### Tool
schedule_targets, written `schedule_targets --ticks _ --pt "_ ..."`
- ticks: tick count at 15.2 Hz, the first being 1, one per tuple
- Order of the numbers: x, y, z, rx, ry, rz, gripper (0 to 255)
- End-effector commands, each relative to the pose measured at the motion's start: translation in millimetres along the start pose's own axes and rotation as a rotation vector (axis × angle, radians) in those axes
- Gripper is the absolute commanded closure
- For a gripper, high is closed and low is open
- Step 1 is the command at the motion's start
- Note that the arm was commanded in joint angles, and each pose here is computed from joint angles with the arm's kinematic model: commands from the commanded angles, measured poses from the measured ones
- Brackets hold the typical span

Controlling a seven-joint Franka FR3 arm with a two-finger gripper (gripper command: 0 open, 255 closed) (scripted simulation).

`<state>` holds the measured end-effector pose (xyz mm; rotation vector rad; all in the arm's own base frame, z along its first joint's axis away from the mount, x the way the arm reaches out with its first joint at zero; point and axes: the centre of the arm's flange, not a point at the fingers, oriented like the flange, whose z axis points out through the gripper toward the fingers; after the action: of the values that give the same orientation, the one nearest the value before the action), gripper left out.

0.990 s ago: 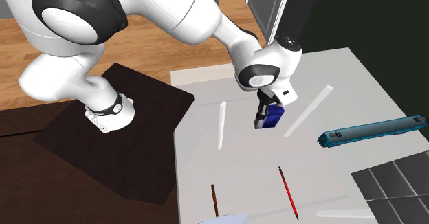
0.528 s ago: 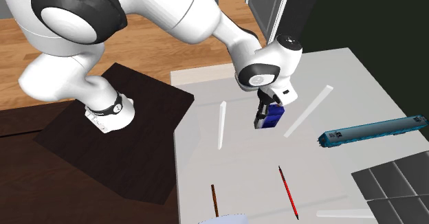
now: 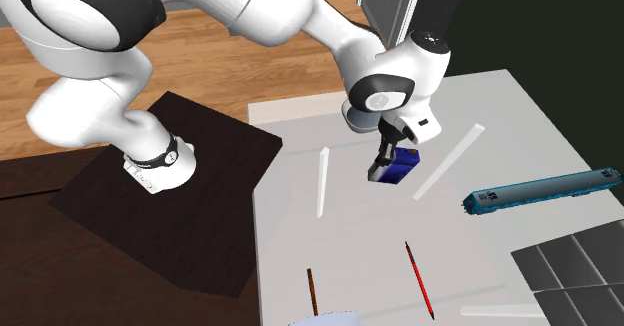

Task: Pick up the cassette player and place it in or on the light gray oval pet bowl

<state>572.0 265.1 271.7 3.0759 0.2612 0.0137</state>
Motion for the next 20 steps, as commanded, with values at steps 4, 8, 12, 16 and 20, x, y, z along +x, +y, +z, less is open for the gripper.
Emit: schedule_targets --ticks 4,8,12,16,20 --pt "-1 2 -26 0.000 0.000 0.000 255" --pt "-1 3 -47 0.000 0.000 0.000 255" --pt "-1 4 -68 0.000 0.000 0.000 255" --pt "-1 5 -89 0.000 0.000 0.000 255" --pt "0 7 -110 0.000 0.000 0.000 255"
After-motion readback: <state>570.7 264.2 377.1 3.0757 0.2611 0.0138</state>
